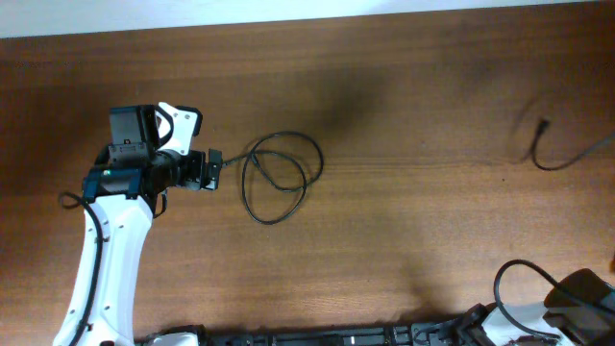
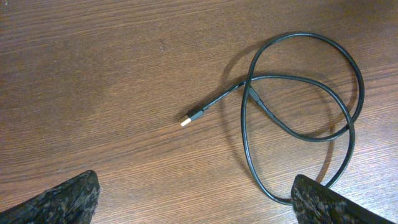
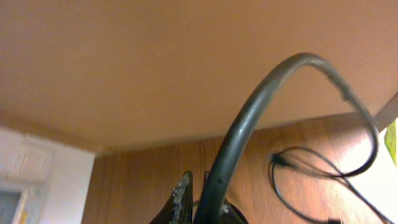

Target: Untangle cables

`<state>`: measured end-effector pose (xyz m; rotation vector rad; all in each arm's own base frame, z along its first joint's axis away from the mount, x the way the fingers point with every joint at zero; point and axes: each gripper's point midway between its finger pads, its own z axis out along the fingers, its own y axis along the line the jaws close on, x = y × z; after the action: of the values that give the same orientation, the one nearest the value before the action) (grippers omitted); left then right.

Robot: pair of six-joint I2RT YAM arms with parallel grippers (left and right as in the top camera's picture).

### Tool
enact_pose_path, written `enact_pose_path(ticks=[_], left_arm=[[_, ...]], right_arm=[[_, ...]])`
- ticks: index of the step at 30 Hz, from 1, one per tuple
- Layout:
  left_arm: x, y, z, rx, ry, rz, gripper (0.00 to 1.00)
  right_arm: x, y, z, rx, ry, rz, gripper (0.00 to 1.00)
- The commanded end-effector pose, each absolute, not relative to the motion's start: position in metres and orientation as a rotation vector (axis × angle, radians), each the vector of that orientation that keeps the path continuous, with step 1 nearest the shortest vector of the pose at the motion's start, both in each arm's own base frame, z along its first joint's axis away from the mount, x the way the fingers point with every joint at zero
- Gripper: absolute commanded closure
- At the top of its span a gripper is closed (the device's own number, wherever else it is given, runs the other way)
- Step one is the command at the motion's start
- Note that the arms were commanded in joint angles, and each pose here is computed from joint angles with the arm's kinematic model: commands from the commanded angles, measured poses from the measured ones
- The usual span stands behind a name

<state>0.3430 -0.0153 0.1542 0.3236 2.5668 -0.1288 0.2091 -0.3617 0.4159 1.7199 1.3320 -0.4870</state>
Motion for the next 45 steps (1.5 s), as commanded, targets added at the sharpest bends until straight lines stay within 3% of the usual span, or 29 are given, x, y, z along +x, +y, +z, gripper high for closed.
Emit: enact_pose_path(ticks=[1,4,7,15,19,22,26,33,37,38,39,40,41,45], left_arm=[[0.344,-0.016,0.159,0.342,2.549,-0.136,0.01],[0.344,-0.016,0.159,0.342,2.549,-0.136,0.01],[0.344,-0.016,0.159,0.342,2.549,-0.136,0.01],[0.344,-0.016,0.159,0.342,2.549,-0.136,0.01],[0.344,-0.016,0.159,0.342,2.550,-0.136,0.01],[0.344,-0.016,0.159,0.342,2.549,-0.136,0.01],[0.344,-0.016,0.159,0.342,2.549,-0.136,0.01],[0.344,-0.016,0.159,0.342,2.549,-0.136,0.01],[0.344,-0.016,0.159,0.342,2.549,-0.136,0.01],[0.344,-0.016,0.159,0.342,2.549,-0.136,0.01],[0.344,-0.016,0.159,0.342,2.549,-0.136,0.01],[0.344,-0.016,0.159,0.343,2.549,-0.136,0.01],[0.344,-0.016,0.159,0.342,2.549,-0.136,0.01],[0.344,-0.016,0.159,0.342,2.549,-0.136,0.01]], right_arm=[[0.206,-0.377,0.440,1.588,1.346,-0.589,0.96],[0.224,-0.373,0.449,1.435,1.462,-0.644,0.96],[0.236,-0.376,0.428,1.437,1.546,-0.641,0.96],[0.294,-0.392,0.260,1.592,2.015,-0.370,0.96],[0.296,-0.384,0.192,1.691,2.198,-0.271,0.96],[0.296,-0.379,0.170,1.718,2.270,-0.253,0.96],[0.326,-0.354,0.162,1.459,2.463,-0.224,0.96],[0.406,-0.246,0.156,0.780,2.797,-0.262,0.96],[0.405,-0.213,0.135,0.644,2.954,-0.367,0.96],[0.404,-0.210,0.126,0.636,2.983,-0.361,0.93],[0.403,-0.207,0.118,0.631,3.008,-0.357,0.83],[0.398,-0.205,0.106,0.632,3.046,-0.350,0.58],[0.394,-0.203,0.098,0.633,3.070,-0.346,0.01],[0.383,-0.197,0.085,0.634,3.122,-0.323,0.01]])
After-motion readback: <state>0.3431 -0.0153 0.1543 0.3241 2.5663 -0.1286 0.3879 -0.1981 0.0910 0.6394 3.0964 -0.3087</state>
